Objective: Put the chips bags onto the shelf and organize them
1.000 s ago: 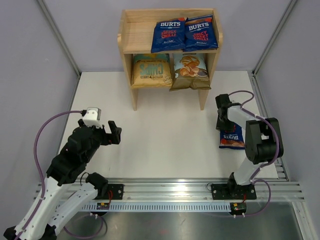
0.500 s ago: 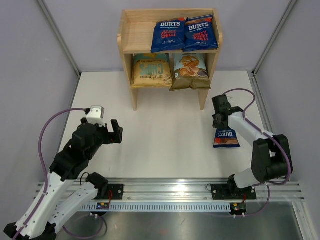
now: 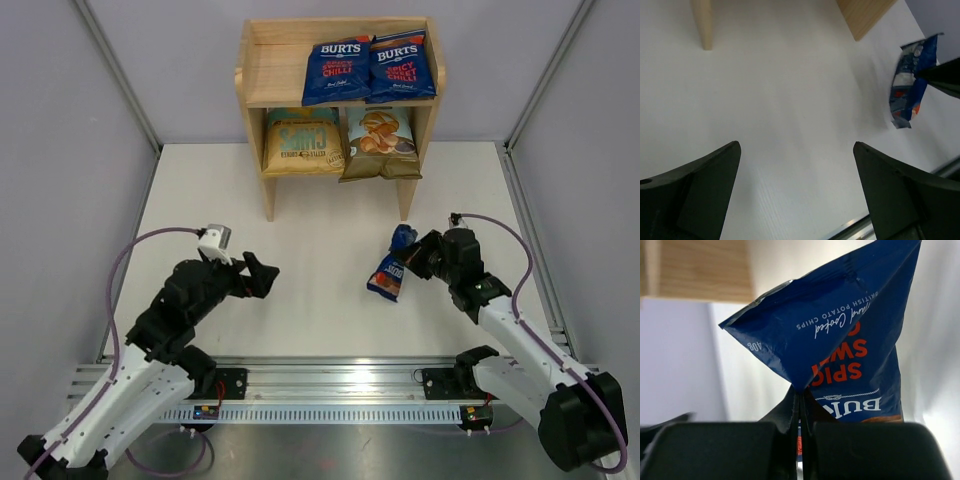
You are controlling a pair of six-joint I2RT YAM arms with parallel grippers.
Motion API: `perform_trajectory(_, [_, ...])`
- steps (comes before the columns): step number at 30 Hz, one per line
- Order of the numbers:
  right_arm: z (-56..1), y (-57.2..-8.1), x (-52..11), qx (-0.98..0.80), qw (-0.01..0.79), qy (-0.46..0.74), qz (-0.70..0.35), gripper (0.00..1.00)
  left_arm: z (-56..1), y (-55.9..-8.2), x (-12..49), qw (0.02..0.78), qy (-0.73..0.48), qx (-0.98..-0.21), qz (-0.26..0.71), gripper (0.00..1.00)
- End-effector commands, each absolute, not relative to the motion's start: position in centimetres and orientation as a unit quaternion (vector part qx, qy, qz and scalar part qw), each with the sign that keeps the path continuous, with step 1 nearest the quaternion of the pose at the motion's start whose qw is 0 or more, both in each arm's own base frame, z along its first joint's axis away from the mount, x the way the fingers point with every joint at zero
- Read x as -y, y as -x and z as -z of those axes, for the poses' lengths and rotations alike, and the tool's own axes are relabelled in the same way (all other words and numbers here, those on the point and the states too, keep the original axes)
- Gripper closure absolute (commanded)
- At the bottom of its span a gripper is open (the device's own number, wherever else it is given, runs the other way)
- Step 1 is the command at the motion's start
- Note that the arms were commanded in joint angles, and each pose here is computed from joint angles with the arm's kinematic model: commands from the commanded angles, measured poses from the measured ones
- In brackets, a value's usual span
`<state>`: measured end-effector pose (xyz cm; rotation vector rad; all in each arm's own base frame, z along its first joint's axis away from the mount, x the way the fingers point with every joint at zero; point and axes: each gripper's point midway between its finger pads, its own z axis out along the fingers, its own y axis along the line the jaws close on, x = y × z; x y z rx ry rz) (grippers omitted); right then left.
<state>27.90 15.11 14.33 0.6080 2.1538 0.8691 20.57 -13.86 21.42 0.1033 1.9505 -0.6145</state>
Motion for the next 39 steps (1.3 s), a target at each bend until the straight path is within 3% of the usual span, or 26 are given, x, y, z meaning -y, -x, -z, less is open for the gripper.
perform_trajectory(1, [-19.6, -26.8, -19.1, -0.746, 0.338, -0.266, -0.509, 1.0, -22.0, -19.8, 18.8, 0.532, -0.063, -0.757, 0.373, 0.01])
perform_trajectory(5, [-21.0, -26.4, -19.4, -0.694, 0.332, -0.314, -0.556, 1.0, -22.8, -17.4, 23.3, 0.572, -0.124, -0.696, 0.417, 0.01])
perform_trajectory(16, [-24.1, -25.3, -20.4, -0.6, 0.262, -0.384, -0.651, 1.0, -20.1, -15.1, 29.0, 0.65, -0.221, -0.642, 0.342, 0.01])
perform_trajectory(35, [-29.4, -20.1, -21.5, -0.584, 0.233, -0.334, -0.702, 1.0, -26.9, -17.6, 33.9, 0.728, -0.152, -0.574, 0.342, 0.01])
perform_trajectory(37, [-29.9, -19.7, -21.4, -0.579, 0.233, -0.331, -0.708, 1.0, -27.3, -17.6, 34.4, 0.73, -0.155, -0.573, 0.34, 0.05])
perform_trajectory(38, [-30.1, -19.5, -21.4, -0.575, 0.228, -0.331, -0.712, 1.0, -27.2, -17.7, 34.6, 0.729, -0.157, -0.575, 0.336, 0.16])
perform_trajectory(39, [-30.5, -19.5, -21.4, -0.572, 0.229, -0.328, -0.716, 1.0, -26.8, -17.9, 34.8, 0.729, -0.161, -0.58, 0.326, 0.21])
